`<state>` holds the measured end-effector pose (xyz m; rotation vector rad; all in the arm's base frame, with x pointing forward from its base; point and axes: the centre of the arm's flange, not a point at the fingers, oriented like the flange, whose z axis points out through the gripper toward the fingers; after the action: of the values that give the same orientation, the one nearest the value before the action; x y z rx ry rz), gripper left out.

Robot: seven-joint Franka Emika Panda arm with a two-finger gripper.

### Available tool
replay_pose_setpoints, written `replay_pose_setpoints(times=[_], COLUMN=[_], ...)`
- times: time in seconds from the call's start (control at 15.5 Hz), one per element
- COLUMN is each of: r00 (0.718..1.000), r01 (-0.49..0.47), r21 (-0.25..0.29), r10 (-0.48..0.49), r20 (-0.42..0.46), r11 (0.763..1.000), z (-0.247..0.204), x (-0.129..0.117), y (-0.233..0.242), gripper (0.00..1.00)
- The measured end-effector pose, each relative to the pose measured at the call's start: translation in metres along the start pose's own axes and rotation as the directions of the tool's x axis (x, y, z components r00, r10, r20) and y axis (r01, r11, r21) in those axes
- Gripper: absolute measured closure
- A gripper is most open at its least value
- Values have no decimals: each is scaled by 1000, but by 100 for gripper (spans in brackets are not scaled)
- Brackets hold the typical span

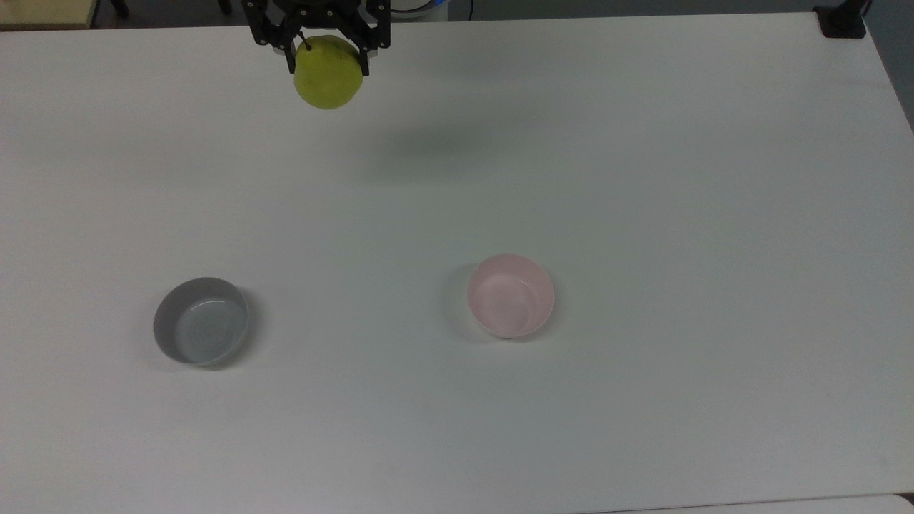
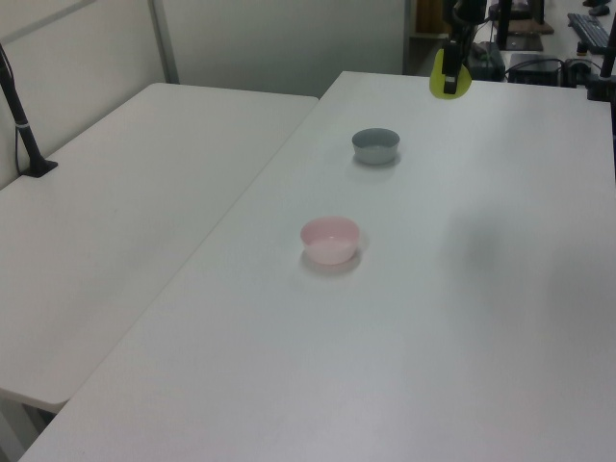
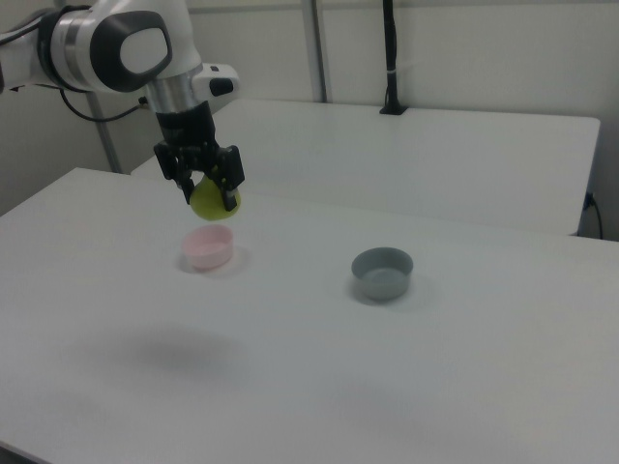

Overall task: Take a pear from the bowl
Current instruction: 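Lift the pear out of the pink bowl and carry it away, then lower the held pear onto the bare table beside the bowls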

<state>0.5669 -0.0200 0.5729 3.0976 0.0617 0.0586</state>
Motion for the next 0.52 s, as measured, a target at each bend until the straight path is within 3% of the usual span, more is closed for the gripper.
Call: replay_pose_setpoints(times=[0.52], r00=[995], r01=[59], r21=[-20], r10=[-57], r20=[85], r11=[998], z=[83], x=[2], y=[-19], gripper=[21])
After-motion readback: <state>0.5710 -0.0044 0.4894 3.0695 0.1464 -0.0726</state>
